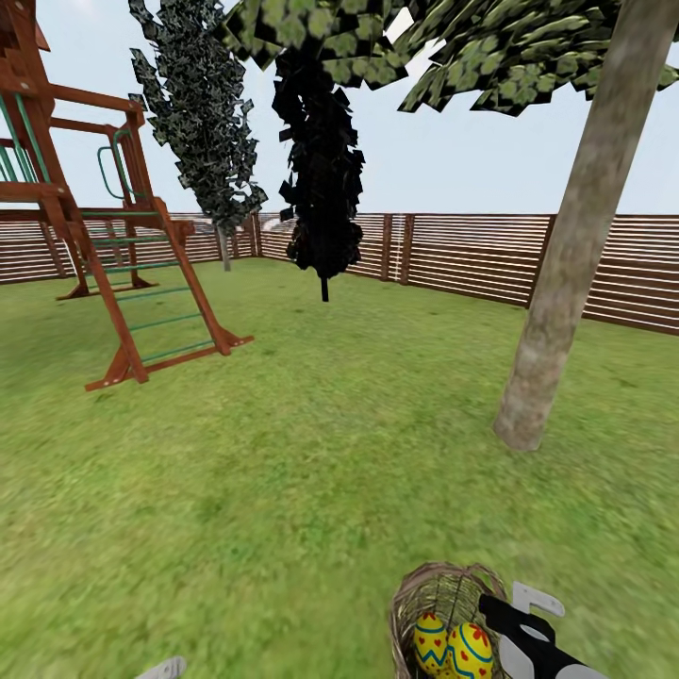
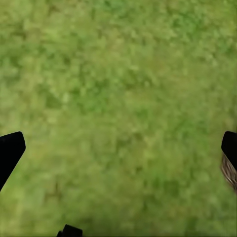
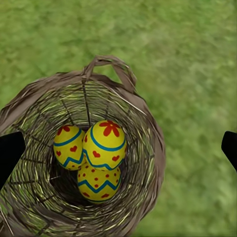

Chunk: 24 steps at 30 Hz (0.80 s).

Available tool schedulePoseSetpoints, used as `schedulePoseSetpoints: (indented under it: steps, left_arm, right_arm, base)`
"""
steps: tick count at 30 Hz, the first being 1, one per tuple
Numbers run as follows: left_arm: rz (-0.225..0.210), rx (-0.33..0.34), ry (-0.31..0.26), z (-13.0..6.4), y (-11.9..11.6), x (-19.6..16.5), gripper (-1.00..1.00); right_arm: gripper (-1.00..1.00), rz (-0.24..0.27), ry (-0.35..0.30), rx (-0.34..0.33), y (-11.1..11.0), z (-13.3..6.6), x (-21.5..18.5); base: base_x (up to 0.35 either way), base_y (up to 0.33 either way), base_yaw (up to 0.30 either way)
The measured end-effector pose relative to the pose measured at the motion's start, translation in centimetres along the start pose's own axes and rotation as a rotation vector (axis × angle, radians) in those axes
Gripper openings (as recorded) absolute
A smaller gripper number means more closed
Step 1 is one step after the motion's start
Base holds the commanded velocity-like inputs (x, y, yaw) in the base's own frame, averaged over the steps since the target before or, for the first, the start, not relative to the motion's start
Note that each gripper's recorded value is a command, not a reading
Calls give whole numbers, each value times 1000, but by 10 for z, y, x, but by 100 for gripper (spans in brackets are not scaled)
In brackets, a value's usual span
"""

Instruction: Take the three Easter eggs out of the wicker basket on the lawn in the garden, then place them on the lawn next to a single tree (choose any tree) so that all three eggs are next to the same tree and none are left in the basket.

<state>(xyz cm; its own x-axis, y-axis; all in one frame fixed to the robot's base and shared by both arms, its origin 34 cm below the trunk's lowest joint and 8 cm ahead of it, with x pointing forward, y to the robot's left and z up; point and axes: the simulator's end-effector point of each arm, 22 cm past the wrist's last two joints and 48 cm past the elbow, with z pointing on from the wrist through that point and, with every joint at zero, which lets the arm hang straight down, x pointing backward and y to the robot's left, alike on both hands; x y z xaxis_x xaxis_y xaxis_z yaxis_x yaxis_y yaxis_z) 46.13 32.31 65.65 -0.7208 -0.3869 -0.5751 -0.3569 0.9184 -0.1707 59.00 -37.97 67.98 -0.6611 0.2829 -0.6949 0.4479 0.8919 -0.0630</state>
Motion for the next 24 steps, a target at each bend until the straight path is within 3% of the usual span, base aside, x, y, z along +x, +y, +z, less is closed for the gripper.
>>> schedulePoseSetpoints:
  steps: [16,20,24]
  left_arm:
    - [-32,-21,-10,18,14,7,100]
    - [-32,-20,-11,23,15,9,100]
    - [-32,-19,-11,28,16,13,100]
  right_arm:
    - [100,-3,10,0,2,17,16]
    - [100,-22,97,2,0,21,38]
    - [100,-29,120,4,-2,25,46]
  base:
    - [0,0,0]
    - [0,0,0]
    - [0,0,0]
